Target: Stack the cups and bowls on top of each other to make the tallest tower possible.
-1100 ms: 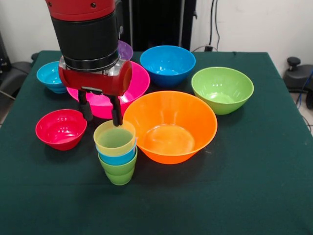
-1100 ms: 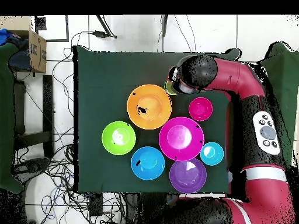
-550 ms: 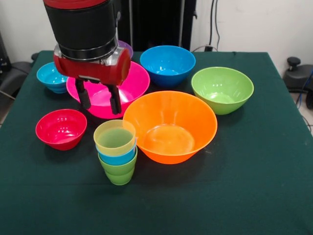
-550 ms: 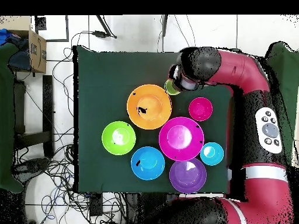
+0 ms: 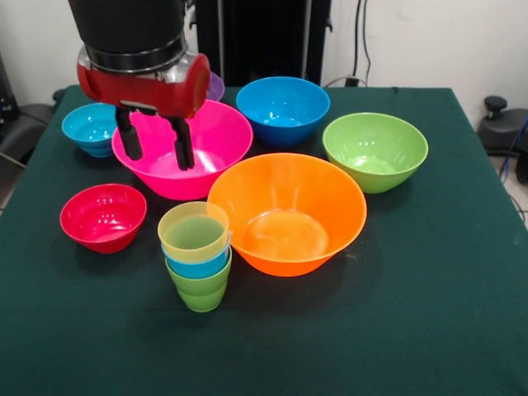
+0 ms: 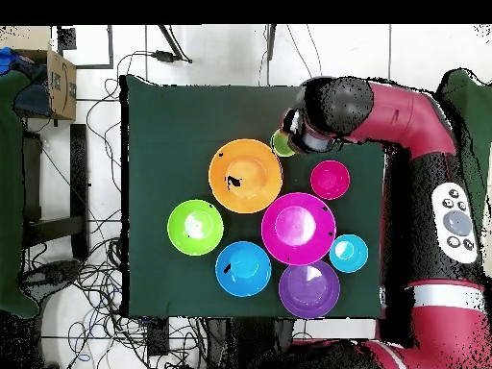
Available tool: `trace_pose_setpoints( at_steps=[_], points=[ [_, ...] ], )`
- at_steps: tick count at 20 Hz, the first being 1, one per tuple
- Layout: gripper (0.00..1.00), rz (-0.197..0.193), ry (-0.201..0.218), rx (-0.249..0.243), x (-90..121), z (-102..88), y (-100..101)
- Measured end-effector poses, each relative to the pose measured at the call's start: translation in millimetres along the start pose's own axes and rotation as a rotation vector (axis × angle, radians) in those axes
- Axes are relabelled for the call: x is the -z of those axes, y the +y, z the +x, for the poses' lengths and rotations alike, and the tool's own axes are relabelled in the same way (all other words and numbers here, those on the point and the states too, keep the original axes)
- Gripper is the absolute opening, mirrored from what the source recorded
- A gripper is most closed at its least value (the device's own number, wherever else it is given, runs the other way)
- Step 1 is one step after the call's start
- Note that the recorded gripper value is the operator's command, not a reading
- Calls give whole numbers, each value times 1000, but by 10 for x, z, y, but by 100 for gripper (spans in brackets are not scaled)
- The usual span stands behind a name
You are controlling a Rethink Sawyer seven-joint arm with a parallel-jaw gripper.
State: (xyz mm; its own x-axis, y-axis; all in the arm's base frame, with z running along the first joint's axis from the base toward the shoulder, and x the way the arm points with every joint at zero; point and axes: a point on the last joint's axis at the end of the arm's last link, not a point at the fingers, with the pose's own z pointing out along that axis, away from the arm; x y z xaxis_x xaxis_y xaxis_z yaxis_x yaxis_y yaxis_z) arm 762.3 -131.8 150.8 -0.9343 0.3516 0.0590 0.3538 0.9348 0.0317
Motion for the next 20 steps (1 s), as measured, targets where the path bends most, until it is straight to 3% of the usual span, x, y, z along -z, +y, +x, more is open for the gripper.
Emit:
trace_pose_setpoints(
  at_steps=[6, 10, 15, 20],
  points=[
    [100, 7, 22, -30, 59, 188, -357],
    [100, 6, 14, -58, 31, 268, -641],
    [100, 14, -1, -79, -77, 339, -942],
    [100, 21, 15, -85, -195, 483, -1133]
  ],
)
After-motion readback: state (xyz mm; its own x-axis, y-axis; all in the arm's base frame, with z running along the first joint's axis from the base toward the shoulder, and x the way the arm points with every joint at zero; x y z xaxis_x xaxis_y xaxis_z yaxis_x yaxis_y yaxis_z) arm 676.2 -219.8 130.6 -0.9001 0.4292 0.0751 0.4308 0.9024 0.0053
